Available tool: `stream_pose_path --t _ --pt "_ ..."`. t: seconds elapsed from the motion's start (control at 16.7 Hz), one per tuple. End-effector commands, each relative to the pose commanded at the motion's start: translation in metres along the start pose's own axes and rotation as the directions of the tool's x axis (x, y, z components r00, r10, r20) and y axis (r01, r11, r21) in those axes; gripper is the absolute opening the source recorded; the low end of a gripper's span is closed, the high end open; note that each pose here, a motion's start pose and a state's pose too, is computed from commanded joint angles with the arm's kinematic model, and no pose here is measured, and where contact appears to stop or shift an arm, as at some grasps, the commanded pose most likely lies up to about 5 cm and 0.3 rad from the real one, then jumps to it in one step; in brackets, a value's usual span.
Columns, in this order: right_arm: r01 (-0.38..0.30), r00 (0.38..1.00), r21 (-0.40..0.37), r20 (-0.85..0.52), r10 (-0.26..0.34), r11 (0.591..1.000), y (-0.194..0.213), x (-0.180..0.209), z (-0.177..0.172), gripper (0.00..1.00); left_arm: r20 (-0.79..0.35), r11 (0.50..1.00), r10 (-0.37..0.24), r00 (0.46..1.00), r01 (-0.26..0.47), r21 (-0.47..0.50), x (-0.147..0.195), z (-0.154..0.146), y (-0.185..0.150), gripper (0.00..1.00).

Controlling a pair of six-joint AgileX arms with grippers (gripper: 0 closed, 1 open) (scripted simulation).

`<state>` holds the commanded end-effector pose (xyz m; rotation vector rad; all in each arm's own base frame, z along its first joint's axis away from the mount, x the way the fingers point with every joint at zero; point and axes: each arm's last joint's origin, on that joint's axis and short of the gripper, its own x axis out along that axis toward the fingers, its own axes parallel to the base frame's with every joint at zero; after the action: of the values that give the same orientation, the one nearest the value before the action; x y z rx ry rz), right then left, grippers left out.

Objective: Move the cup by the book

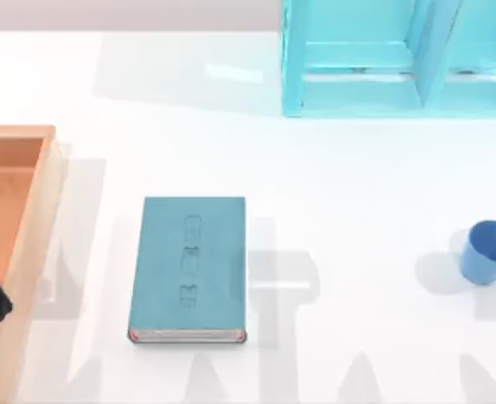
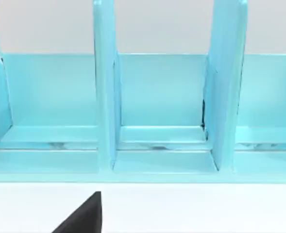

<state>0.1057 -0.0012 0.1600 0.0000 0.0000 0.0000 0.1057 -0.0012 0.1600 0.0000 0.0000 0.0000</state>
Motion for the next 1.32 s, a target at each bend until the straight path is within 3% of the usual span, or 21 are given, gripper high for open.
stream_pose_path --t 0.24,0.42,0.54,0.66,0.84,0.96,1.14,1.32 --pt "-0.003 1.0 -0.032 -0.03 0.002 0.999 0.0 0.0 0.005 1.0 0.0 1.0 0.0 1.0 0.0 0.0 0.0 0.0 0.0 1.0" --pt "-0.038 0.99 -0.152 -0.143 0.016 0.988 0.002 0.003 0.026 1.0 0.0 1.0 0.0 1.0 0.0 0.0 0.0 0.0 0.0 1.0" --pt "-0.103 0.964 -0.259 -0.264 0.032 0.96 0.005 0.009 0.044 1.0 0.0 1.0 0.0 1.0 0.0 0.0 0.0 0.0 0.0 1.0" --pt "-0.216 0.907 -0.36 -0.418 0.05 0.908 0.008 0.023 0.062 1.0 0.0 1.0 0.0 1.0 0.0 0.0 0.0 0.0 0.0 1.0" --pt "-0.457 0.75 -0.439 -0.658 0.07 0.774 0.016 0.056 0.081 1.0 0.0 1.0 0.0 1.0 0.0 0.0 0.0 0.0 0.0 1.0" --pt "-0.628 0.61 -0.424 -0.789 0.074 0.652 0.024 0.082 0.087 1.0 0.0 1.0 0.0 1.0 0.0 0.0 0.0 0.0 0.0 1.0" --pt "-0.834 0.392 -0.324 -0.918 0.066 0.447 0.037 0.122 0.09 1.0 0.0 1.0 0.0 1.0 0.0 0.0 0.0 0.0 0.0 1.0" --pt "-0.95 0.205 -0.188 -0.978 0.045 0.248 0.05 0.156 0.087 1.0 0.0 1.0 0.0 1.0 0.0 0.0 0.0 0.0 0.0 1.0"
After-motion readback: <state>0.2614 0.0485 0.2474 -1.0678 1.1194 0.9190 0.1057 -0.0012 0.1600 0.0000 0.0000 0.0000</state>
